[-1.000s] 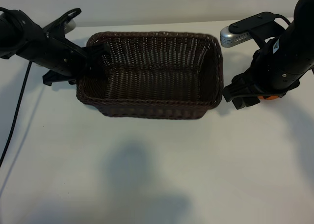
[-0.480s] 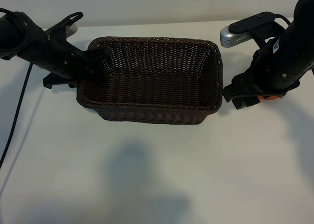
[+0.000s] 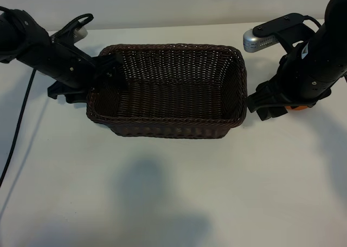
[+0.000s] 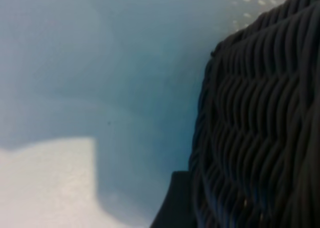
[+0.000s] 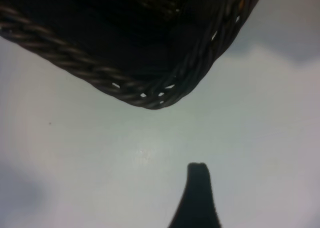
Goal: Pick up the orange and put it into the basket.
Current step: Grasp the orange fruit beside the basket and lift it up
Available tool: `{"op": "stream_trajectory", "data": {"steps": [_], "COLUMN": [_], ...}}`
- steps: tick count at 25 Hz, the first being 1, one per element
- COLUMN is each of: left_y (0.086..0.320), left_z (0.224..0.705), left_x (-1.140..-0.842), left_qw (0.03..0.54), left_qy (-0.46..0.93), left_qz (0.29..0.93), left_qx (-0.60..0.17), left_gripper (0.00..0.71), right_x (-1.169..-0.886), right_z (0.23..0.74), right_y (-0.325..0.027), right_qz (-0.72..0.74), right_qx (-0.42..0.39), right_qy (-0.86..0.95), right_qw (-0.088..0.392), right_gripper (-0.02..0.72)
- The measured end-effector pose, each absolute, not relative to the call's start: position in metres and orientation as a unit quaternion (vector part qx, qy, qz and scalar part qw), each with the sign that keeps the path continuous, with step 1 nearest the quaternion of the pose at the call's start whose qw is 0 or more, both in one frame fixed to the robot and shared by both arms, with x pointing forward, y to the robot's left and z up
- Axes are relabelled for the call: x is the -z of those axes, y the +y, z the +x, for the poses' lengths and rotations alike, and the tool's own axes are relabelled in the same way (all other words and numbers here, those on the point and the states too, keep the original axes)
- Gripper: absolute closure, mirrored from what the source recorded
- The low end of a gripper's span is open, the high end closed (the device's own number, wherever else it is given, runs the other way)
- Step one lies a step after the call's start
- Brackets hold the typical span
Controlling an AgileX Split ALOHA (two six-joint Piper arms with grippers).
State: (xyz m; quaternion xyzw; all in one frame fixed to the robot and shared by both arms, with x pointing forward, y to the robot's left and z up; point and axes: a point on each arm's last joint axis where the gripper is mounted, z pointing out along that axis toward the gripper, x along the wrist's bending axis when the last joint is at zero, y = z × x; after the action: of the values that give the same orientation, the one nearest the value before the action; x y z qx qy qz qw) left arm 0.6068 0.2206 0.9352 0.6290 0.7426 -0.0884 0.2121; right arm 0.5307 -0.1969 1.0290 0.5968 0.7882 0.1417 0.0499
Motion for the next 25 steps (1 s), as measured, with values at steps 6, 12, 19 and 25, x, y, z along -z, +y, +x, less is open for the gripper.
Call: {"op": "stream_trajectory", "data": {"steps": [6,12,19,25], "left_y": [0.226,0.232,0.253,0.300], "left_z": [0.599,0.595,0.595,0.583], "left_x": [-0.968,-1.002,-1.043,-1.070], "left_qw": [0.227,0.214,0.111,0.102], "left_qy": [0.721,0.700,0.678,0.706], "left_qz": [0.653,0.682,0.725,0.695], "left_qx": [0.051,0.021,-0.050,-0.086], "left_gripper": [0.040,0.050,0.068,0.078], "right_x": [-1.029,-1.029,-1.029,-1.029], "right_z": [0.531,0.530,0.530,0.529], "right_y": [-0.197,-0.197,-0.197,-0.197], "right_qz": [0.597,0.597,0.597,0.597], "right_qx": [-0.142,-0.141,-0.140,-0.135], "right_qy": [0.788,0.788,0.788,0.790], "right_qw": [0.050,0.049,0.048,0.045], "right_gripper": [0.143,0.143,0.143,0.143]}}
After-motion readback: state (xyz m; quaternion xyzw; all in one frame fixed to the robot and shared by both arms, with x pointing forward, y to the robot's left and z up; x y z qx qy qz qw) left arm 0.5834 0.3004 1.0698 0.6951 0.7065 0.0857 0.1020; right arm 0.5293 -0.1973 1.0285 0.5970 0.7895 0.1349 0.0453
